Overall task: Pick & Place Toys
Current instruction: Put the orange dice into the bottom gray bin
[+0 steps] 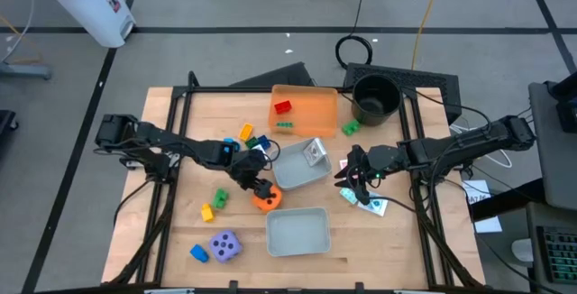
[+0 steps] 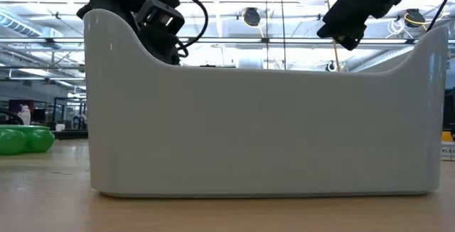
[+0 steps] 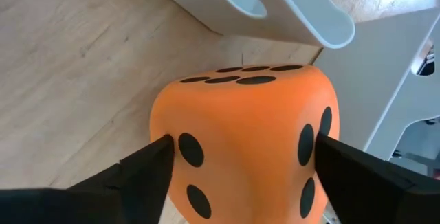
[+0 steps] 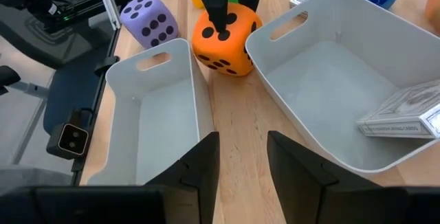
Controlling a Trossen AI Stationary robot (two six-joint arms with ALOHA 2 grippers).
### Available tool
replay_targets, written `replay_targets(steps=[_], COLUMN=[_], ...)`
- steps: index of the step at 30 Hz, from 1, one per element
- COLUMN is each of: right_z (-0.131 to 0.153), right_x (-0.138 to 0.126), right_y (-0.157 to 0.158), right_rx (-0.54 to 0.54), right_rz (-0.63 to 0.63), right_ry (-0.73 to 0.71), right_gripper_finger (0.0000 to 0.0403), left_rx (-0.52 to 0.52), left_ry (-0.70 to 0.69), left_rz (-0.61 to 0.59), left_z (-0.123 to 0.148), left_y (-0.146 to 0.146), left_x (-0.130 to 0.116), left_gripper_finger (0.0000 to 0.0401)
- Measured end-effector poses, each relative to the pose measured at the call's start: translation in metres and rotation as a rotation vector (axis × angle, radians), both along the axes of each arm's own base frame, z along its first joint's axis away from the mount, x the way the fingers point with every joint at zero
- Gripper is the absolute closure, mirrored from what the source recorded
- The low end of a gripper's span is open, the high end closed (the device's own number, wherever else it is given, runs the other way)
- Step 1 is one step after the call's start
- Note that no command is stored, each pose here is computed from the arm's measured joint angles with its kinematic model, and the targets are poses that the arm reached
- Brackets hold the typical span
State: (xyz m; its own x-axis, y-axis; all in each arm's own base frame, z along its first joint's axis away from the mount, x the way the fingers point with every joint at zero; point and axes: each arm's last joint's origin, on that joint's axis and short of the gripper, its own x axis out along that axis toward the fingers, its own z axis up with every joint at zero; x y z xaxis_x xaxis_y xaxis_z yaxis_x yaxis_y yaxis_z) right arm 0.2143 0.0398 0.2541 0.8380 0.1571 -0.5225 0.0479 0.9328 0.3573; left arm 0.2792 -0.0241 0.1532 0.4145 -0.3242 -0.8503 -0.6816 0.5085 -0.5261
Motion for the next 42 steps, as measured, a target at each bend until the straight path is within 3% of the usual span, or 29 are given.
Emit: replay_targets(steps=[6, 15, 23, 33, 42], right_z=[0.000, 0.000, 0.000, 0.000, 0.000], right_x=[0.000, 0.000, 0.000, 0.000, 0.000], right_y=[0.000, 0.000, -0.001, -0.001, -0.001], right_rx=[-0.004, -0.021, -0.031, -0.046, -0.046], right_rz=[0.001, 0.007, 0.009, -0.009, -0.009], right_ry=[0.000, -0.001, -0.003, -0.006, -0.006], right_gripper_finger=[0.0291, 0.0291, 0.0293, 0.0293, 0.0293], left_rx=[0.014, 0.029, 0.102, 0.125, 0.111], left_ry=[-0.007, -0.028, -0.005, 0.010, 0.004], left_rz=[-0.015, -0.041, 0.005, 0.024, 0.015], left_z=[0.000, 0.008, 0.029, 0.044, 0.045], left_y=[0.000, 0.003, 0.013, 0.018, 0.018], left_x=[0.000, -0.006, -0.026, -0.041, -0.041], left_gripper_finger=[0.0160, 0.0177, 0.0181, 0.0252, 0.0261])
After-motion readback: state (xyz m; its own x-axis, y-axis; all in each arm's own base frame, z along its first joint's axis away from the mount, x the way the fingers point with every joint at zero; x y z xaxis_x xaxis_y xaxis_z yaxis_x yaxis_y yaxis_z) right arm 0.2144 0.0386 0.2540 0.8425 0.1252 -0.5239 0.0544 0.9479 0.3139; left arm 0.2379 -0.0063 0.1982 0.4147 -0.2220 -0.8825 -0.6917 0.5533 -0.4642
